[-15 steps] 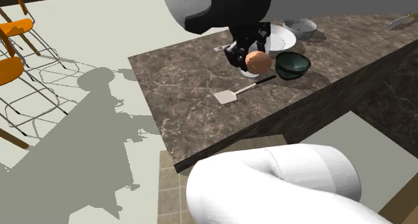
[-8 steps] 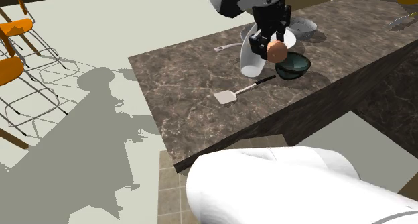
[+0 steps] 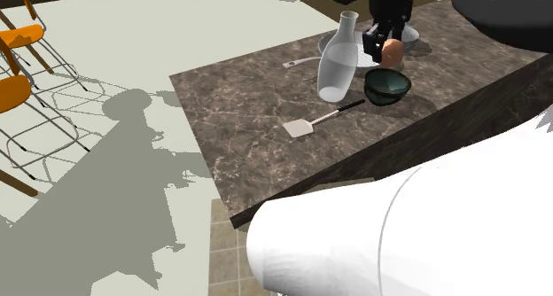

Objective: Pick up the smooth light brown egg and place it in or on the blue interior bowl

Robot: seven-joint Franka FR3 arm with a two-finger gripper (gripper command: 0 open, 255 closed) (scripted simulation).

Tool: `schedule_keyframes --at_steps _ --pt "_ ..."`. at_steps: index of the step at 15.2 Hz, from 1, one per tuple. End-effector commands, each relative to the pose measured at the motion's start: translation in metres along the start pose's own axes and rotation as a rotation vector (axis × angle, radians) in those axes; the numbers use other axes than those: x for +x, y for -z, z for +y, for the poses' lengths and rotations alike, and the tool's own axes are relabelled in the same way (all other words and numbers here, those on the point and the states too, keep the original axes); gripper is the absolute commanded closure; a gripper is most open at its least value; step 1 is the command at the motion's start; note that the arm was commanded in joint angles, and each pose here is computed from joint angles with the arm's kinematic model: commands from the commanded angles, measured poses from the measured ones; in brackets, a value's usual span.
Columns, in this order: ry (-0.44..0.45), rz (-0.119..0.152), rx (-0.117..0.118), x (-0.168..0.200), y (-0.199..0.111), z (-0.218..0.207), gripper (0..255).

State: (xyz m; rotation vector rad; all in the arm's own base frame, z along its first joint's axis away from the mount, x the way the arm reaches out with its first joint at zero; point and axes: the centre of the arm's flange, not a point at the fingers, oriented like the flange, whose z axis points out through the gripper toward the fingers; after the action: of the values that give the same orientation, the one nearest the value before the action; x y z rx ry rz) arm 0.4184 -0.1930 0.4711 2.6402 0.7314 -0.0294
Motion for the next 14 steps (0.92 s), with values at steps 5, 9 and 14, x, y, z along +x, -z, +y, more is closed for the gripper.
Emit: schedule_keyframes --at_steps 5,9,14 --pt "0.001 0.000 -0.001 0.002 -0.028 0.057 255" --pt "0.001 0.000 -0.001 0.005 -0.047 0.049 255" --pt "0.001 0.000 -0.001 0.008 -0.072 0.039 255"
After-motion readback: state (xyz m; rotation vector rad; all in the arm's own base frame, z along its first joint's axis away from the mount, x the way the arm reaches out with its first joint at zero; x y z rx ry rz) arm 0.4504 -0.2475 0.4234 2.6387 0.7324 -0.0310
